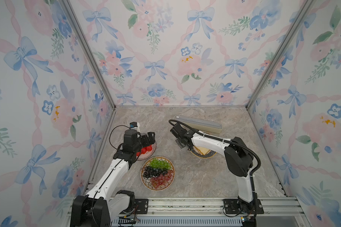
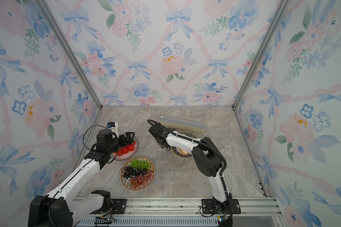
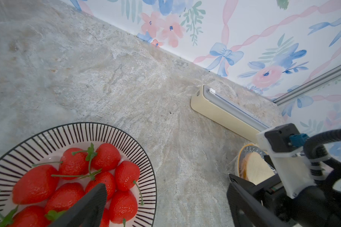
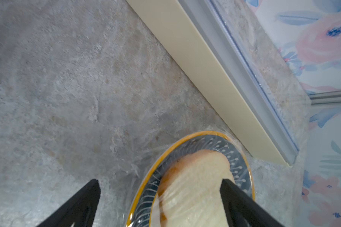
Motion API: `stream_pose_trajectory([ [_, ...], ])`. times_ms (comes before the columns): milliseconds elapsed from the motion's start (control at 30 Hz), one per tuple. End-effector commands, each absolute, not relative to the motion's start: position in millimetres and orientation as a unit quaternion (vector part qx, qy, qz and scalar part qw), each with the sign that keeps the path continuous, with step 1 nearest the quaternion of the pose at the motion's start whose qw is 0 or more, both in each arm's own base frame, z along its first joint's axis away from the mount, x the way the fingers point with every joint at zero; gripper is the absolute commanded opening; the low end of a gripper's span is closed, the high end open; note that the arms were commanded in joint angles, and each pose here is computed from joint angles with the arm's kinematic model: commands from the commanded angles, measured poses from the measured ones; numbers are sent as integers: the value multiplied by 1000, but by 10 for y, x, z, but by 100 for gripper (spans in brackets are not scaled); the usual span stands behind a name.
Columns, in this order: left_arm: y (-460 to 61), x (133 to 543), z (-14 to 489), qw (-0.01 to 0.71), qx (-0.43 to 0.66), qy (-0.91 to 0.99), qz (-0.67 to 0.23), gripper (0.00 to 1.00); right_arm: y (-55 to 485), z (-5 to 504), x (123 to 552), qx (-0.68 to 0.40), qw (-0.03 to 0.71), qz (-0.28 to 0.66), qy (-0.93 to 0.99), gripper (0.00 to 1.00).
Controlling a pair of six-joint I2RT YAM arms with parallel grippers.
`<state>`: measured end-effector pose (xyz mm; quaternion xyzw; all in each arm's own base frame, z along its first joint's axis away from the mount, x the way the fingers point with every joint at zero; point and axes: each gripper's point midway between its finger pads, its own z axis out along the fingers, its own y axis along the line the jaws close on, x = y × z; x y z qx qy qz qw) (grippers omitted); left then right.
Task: Wrap the plate with plastic wrap
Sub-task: Move the plate to the center of the board.
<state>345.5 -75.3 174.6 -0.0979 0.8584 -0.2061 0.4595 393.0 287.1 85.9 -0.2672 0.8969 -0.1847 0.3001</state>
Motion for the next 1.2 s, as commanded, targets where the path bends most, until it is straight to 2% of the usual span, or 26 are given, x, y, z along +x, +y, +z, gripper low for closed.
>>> stream_pose_trajectory([
  [0,-751,3403,1692,452,-86,863,-209,98,2885,888,4034,-298,301,-238,874,97],
  [167,-751,3400,1645,446,-85,866,-209,98,2853,739,4163,-315,287,-304,852,97],
  [367,-765,3395,1583,437,-83,870,-212,98,2598,726,4209,-275,279,-335,857,97],
  [767,-738,3345,1524,430,-84,875,-204,98,1888,723,3978,-207,237,-365,876,97],
  [1000,-693,3275,1529,423,-92,880,-193,98,1277,802,3890,-189,223,-418,860,97],
  [1167,-660,3115,1332,392,-106,895,-185,98,755,880,3814,-153,205,-442,860,97],
])
